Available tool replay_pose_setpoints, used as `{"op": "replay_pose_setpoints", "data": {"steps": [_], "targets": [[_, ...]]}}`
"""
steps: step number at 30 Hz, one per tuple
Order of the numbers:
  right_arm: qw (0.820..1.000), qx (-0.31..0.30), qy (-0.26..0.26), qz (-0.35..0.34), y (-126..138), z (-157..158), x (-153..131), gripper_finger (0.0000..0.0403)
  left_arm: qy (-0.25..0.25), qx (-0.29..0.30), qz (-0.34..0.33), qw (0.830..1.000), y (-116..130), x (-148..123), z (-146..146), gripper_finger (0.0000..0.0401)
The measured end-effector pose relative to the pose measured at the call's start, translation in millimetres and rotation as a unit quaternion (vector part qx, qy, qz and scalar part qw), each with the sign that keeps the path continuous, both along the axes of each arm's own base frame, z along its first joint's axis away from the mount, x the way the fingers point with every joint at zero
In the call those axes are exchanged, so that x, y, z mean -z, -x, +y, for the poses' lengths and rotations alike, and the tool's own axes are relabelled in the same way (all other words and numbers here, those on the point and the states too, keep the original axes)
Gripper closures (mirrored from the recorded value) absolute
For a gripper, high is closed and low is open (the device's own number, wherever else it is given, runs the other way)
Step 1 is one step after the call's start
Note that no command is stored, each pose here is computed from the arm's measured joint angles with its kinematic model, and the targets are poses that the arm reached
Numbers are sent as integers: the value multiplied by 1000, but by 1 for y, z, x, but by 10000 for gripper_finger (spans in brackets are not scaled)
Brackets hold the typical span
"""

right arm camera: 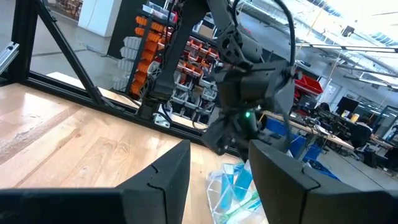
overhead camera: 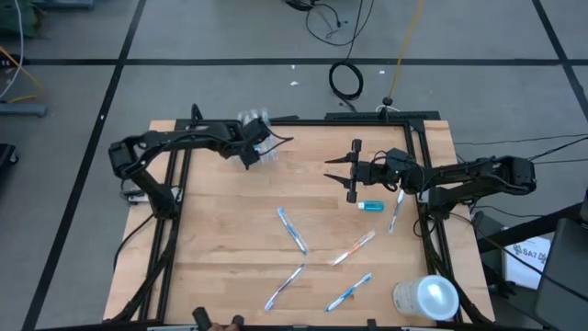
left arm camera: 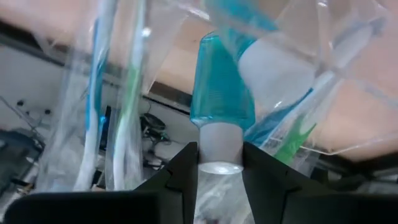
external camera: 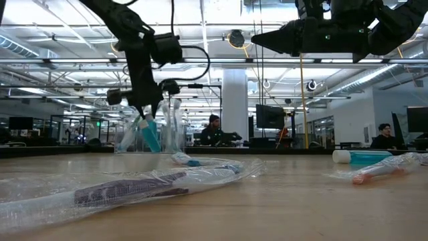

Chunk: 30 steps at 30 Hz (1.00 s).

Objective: Pick & Place toothbrushing station
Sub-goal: Put the bottom small blue bottle into the transparent organizer, then put the violet toothbrush into the transparent organizer

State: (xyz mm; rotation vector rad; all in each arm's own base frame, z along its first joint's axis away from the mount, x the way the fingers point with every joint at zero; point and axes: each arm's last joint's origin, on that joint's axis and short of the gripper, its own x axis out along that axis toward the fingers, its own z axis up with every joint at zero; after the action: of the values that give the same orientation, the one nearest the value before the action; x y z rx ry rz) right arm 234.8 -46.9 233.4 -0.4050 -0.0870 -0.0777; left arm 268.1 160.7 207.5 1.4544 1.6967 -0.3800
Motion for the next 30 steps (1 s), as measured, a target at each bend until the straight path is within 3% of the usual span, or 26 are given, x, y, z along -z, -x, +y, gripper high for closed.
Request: {"op": "replay_pose_setpoints", "data": {"steps": [4, 12, 20, 23, 27, 30], "targets": [[1000, 0, 0, 1, 0, 0, 0, 248, -20, 17, 33, 999, -8, 8, -6, 261], [1000, 0, -2, 8, 0, 0, 2, 248, -26, 30, 5, 999, -18, 6, -23, 199], [1000, 0, -5, 11, 0, 0, 2, 248, -39, 17, -59, 997, -27, -26, -31, 205], [1000, 0, -7, 15, 0, 0, 3, 248, -19, -5, -91, 996, -29, -45, -37, 215], [999, 0, -11, 31, 0, 0, 6, 248, 81, -86, -206, 971, -27, -77, -47, 230], [999, 0, -13, 37, 0, 0, 7, 248, 178, -166, -298, 923, -16, -102, -51, 240]]}}
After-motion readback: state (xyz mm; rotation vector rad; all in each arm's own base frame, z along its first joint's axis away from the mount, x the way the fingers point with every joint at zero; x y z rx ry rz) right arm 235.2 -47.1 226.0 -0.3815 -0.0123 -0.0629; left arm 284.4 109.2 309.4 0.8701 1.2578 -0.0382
